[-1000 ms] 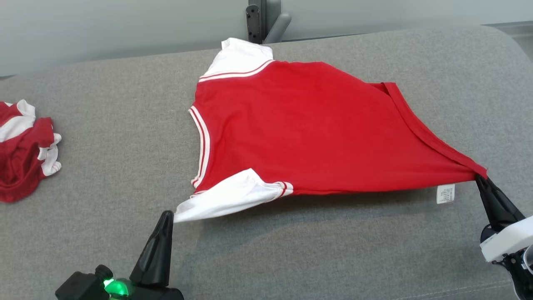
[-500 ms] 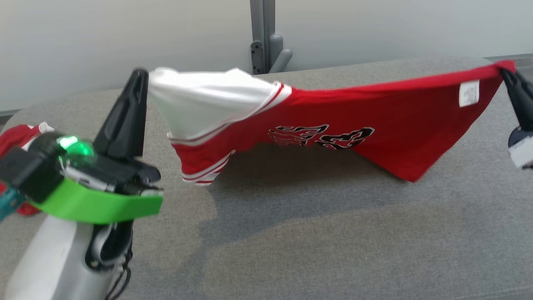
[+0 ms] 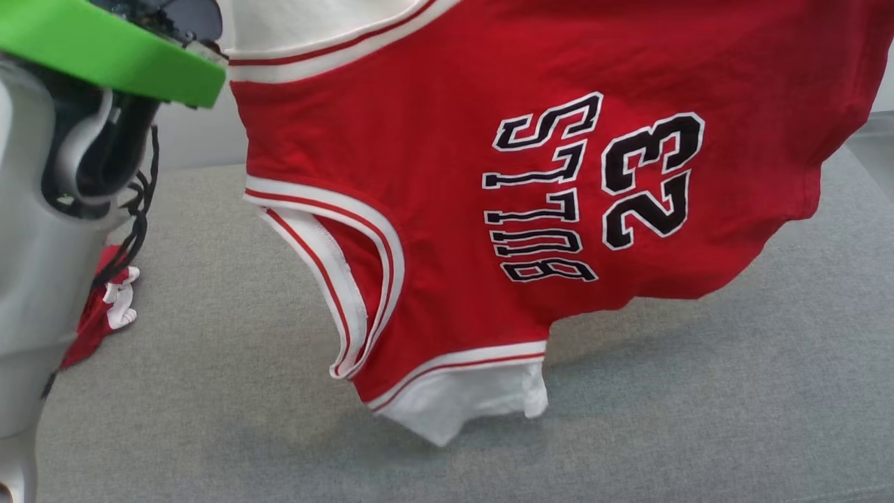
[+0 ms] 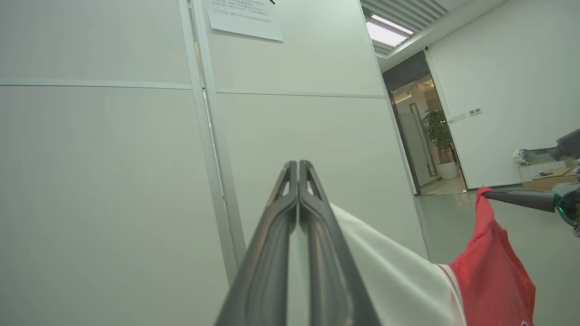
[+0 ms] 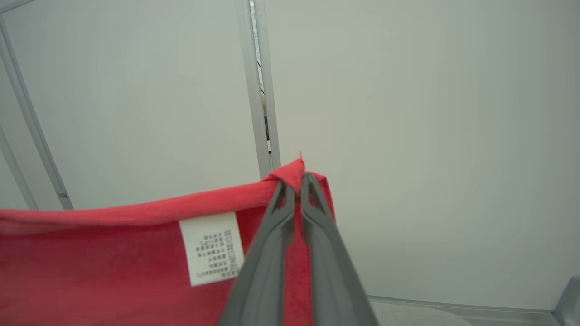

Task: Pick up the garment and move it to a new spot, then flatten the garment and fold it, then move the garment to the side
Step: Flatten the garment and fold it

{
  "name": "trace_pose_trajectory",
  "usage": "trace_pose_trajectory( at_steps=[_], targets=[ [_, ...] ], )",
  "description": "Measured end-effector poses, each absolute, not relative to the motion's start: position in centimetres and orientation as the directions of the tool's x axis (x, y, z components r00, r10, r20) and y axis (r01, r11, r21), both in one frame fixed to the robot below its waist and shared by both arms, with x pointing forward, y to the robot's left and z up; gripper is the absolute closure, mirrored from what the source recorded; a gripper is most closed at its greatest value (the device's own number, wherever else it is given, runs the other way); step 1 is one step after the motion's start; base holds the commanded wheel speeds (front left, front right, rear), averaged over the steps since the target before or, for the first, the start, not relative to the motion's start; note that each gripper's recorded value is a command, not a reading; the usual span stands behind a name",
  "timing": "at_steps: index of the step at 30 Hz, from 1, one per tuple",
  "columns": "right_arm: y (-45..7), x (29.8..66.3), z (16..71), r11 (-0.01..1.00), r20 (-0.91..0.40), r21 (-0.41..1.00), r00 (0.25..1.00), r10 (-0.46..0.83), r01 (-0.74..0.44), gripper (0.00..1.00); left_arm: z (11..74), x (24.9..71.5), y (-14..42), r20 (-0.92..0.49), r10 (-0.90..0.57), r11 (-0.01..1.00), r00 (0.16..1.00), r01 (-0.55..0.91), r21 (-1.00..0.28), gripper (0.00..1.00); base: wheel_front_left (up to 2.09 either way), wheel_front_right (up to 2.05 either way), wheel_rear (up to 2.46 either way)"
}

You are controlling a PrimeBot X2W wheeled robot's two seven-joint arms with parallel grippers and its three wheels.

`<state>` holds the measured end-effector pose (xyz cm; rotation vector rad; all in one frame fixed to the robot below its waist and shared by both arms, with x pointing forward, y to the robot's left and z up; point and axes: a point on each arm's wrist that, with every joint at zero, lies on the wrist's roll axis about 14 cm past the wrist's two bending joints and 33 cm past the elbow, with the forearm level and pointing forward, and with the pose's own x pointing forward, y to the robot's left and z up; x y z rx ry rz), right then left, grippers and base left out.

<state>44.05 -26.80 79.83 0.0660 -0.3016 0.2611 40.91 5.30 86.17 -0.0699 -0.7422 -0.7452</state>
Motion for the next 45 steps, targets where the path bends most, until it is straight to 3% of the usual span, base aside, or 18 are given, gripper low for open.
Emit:
trace_pose_trajectory(
  at_steps=[6, 11, 16, 20, 23, 26, 28, 35, 41, 45],
  targets=[
    [-26.5, 46.7, 78.5, 0.967, 0.196, 0.030, 0.950, 0.241, -0.252, 1.00, 85.6, 45.7, 5.1, 0.528, -0.597, 0.758, 0.604, 0.640, 0.125, 1.00, 0.00, 0.00, 0.00],
    [-26.5, 50.9, 79.2, 0.976, 0.193, 0.038, 0.960, 0.204, -0.215, 1.00, 86.3, 50.1, 3.5, 0.486, -0.599, 0.761, 0.636, 0.641, 0.100, 1.00, 0.00, 0.00, 0.00],
    [-25.2, 56.7, 81.1, 0.985, 0.302, 0.000, 0.939, 0.165, -0.173, 1.00, 89.1, 55.0, 2.7, 0.558, -0.564, 0.809, 0.608, 0.541, 0.229, 1.00, 0.00, 0.00, 0.00],
    [-24.1, 61.2, 82.4, 0.990, 0.488, -0.004, 0.864, 0.127, -0.144, 1.00, 89.8, 59.7, 4.1, 0.676, -0.469, 0.875, 0.568, 0.401, 0.271, 1.00, 0.00, 0.00, 0.00],
    [-24.2, 64.2, 81.2, 0.992, 0.542, -0.080, 0.832, 0.122, -0.093, 1.00, 89.0, 62.1, 3.1, 0.701, -0.474, 0.873, 0.533, 0.385, 0.298, 1.00, 0.00, 0.00, 0.00],
    [-24.6, 67.5, 77.7, 0.992, 0.514, -0.105, 0.850, 0.111, -0.066, 1.00, 88.1, 63.0, 3.1, 0.765, -0.453, 0.876, 0.459, 0.390, 0.284, 1.00, 0.00, 0.00, 0.00],
    [-24.7, 69.0, 75.6, 0.992, 0.515, -0.110, 0.850, 0.111, -0.063, 1.00, 85.4, 64.6, 3.9, 0.783, -0.421, 0.885, 0.458, 0.395, 0.245, 1.00, 0.00, 0.00, 0.00],
    [-24.5, 73.3, 57.0, 0.995, 0.276, -0.045, 0.957, 0.094, -0.085, 1.00, 66.1, 70.7, 4.8, 0.647, -0.387, 0.876, 0.657, 0.482, 0.035, 1.00, 0.00, 0.00, 0.00],
    [-23.3, 72.0, 43.5, 0.993, 0.062, 0.025, 0.992, 0.111, -0.113, 1.00, 53.1, 69.2, 5.4, 0.493, -0.400, 0.845, 0.773, 0.519, -0.129, 1.00, 0.00, 0.00, 0.00],
    [-23.4, 69.9, 40.4, 0.993, -0.005, 0.046, 0.994, 0.113, -0.112, 1.00, 48.6, 65.9, 5.3, 0.401, -0.443, 0.816, 0.802, 0.546, -0.191, 1.00, 0.00, 0.00, 0.00]
  ],
)
